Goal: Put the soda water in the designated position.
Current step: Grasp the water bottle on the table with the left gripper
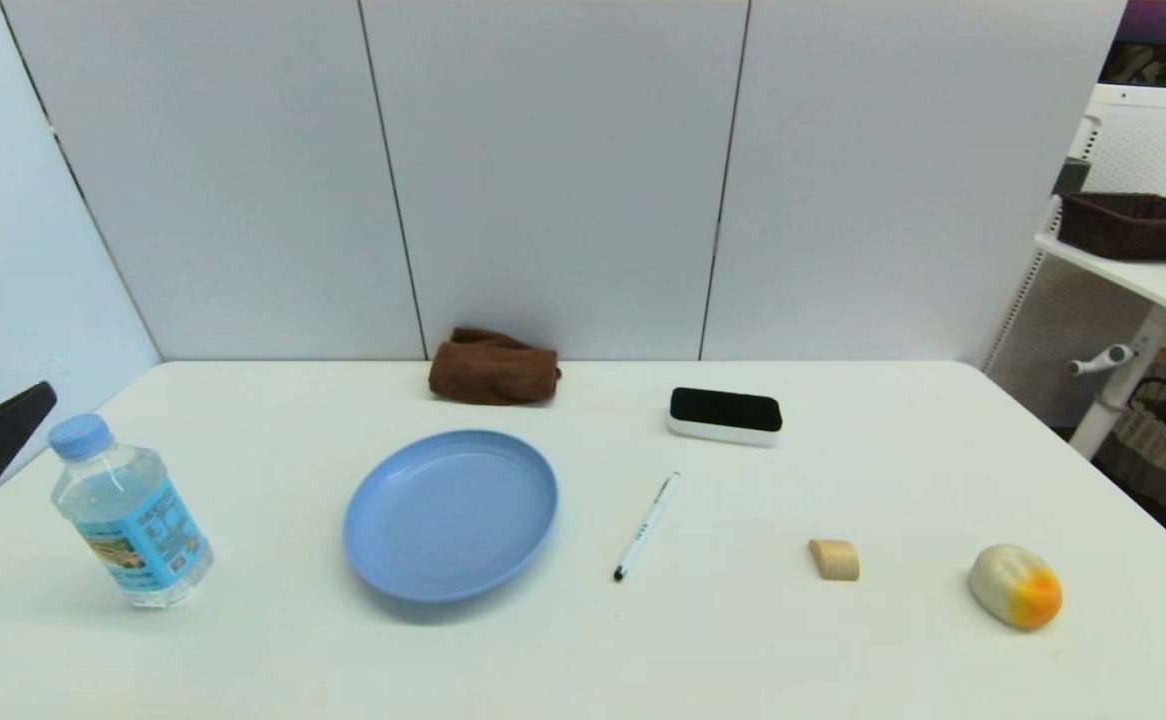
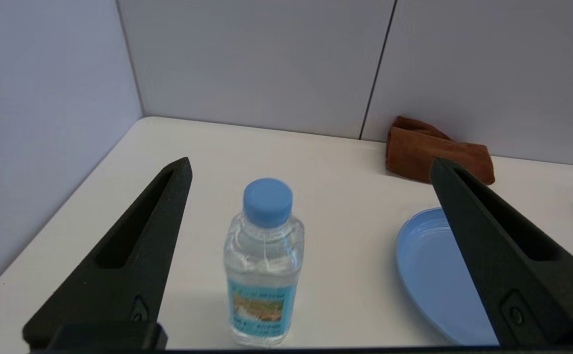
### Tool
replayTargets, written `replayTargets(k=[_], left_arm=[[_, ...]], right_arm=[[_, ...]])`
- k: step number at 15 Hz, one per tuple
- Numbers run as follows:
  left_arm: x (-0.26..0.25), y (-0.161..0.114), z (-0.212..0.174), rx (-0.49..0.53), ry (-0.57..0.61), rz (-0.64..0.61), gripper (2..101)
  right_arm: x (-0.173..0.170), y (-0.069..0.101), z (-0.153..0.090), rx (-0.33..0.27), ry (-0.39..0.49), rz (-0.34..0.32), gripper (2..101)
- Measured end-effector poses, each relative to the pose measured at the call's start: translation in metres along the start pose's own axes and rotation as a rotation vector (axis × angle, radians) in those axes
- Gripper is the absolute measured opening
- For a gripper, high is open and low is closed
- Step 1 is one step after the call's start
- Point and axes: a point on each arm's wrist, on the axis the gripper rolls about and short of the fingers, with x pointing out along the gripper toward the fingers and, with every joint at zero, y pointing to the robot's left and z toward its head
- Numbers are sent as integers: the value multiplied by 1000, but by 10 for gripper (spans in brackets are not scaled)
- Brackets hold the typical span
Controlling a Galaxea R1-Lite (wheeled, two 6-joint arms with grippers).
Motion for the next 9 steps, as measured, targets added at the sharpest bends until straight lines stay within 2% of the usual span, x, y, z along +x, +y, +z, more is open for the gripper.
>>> replayTargets(k=[4,9], left_arm=[[33,2,-4,-9,17,-3,978],[55,8,-34,-19,78,16,978]], right_arm=[[0,0,0,0,0,0,980],[0,0,0,0,0,0,980]])
